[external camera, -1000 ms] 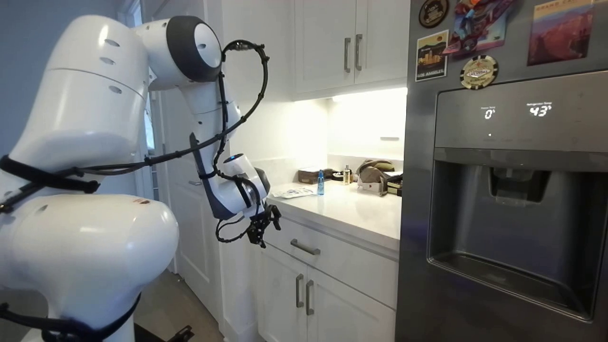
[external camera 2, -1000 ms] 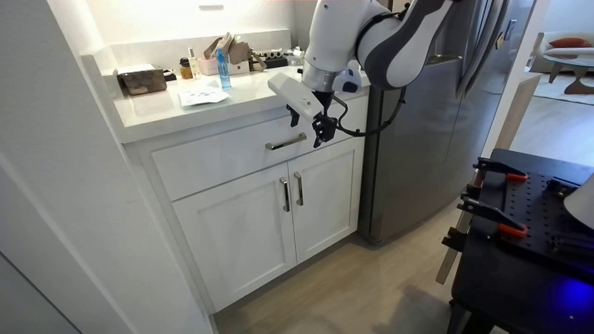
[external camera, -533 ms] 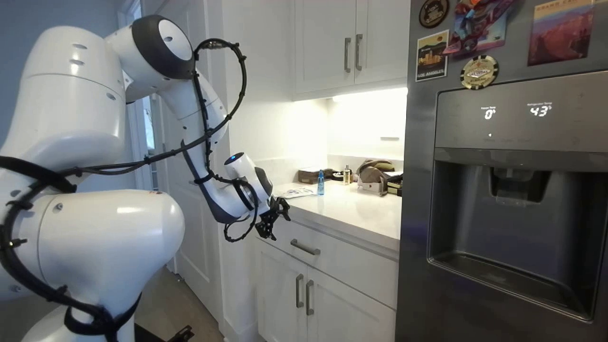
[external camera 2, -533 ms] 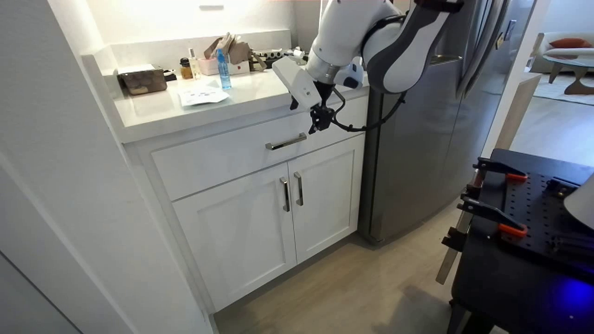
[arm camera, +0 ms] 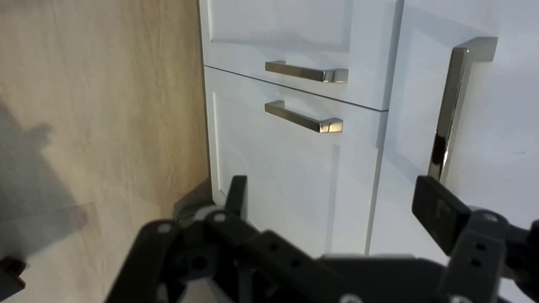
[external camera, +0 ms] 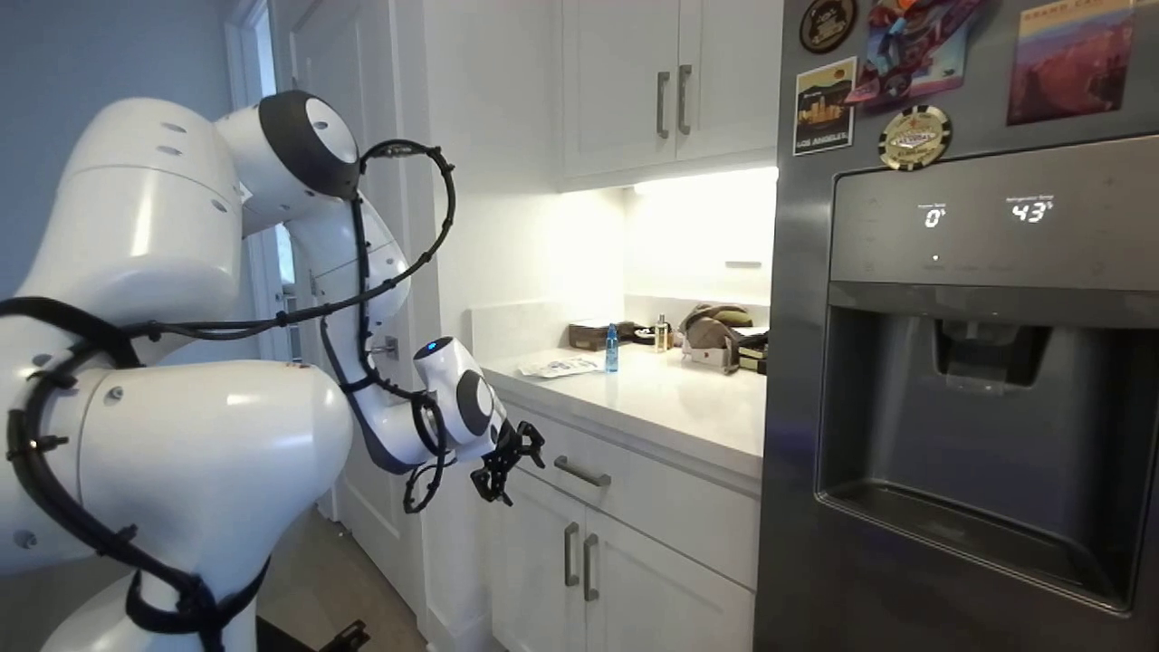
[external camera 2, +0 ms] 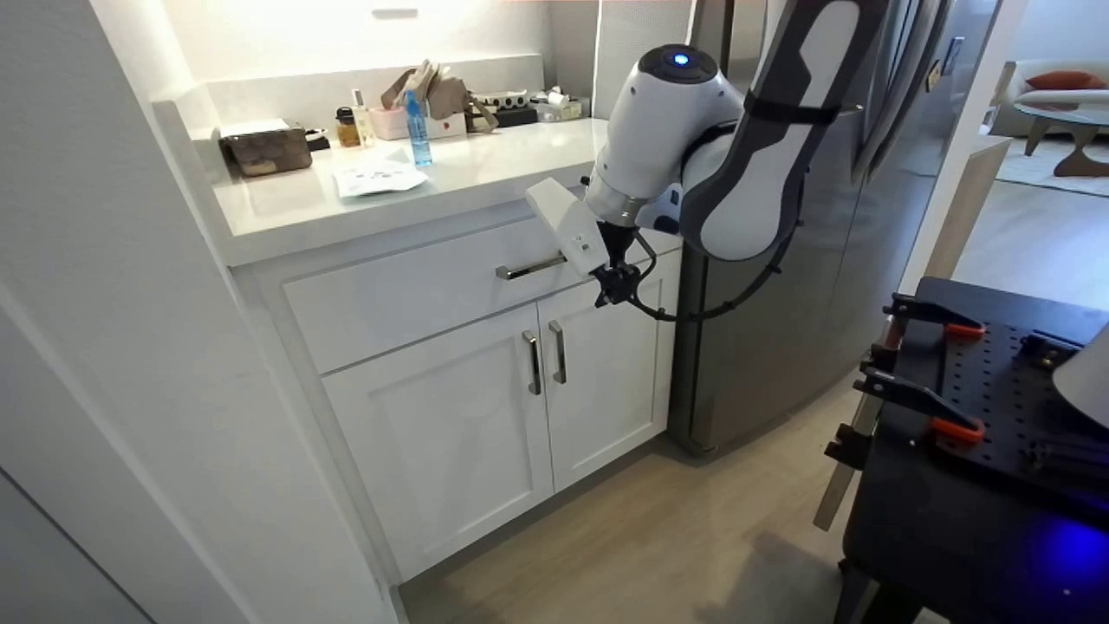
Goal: Open the drawer
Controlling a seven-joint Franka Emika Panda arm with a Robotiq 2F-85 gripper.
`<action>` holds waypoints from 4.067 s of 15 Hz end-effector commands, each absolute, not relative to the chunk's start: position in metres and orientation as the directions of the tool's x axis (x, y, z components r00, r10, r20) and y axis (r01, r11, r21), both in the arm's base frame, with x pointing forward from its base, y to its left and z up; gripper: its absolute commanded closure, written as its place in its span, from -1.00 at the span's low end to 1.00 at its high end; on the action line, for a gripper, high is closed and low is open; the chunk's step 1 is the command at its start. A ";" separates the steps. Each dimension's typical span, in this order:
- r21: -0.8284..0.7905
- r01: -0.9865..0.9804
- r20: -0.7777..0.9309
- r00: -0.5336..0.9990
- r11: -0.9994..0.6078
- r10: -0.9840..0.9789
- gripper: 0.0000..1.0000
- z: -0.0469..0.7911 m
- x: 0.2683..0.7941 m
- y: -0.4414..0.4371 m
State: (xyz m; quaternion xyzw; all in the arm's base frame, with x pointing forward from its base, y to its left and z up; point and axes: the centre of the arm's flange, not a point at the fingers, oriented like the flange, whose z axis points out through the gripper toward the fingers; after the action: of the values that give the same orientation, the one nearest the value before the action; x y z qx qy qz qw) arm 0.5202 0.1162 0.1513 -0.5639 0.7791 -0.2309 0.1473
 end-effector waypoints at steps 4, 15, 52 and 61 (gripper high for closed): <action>-0.601 -0.755 0.001 -0.331 0.264 -0.944 -1.00 0.124 0.522 0.108; -0.720 -0.666 -0.002 -0.282 0.198 -0.959 -1.00 0.136 0.562 0.124; -0.754 -0.625 0.020 -0.331 0.203 -0.943 0.02 0.109 0.615 0.082; -0.730 -0.648 0.028 -0.345 0.216 -0.938 0.93 0.111 0.608 0.086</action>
State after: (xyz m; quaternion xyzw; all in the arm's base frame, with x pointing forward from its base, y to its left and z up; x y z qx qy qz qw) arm 0.6182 0.0931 0.1049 -0.5345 0.7440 -0.3386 0.2149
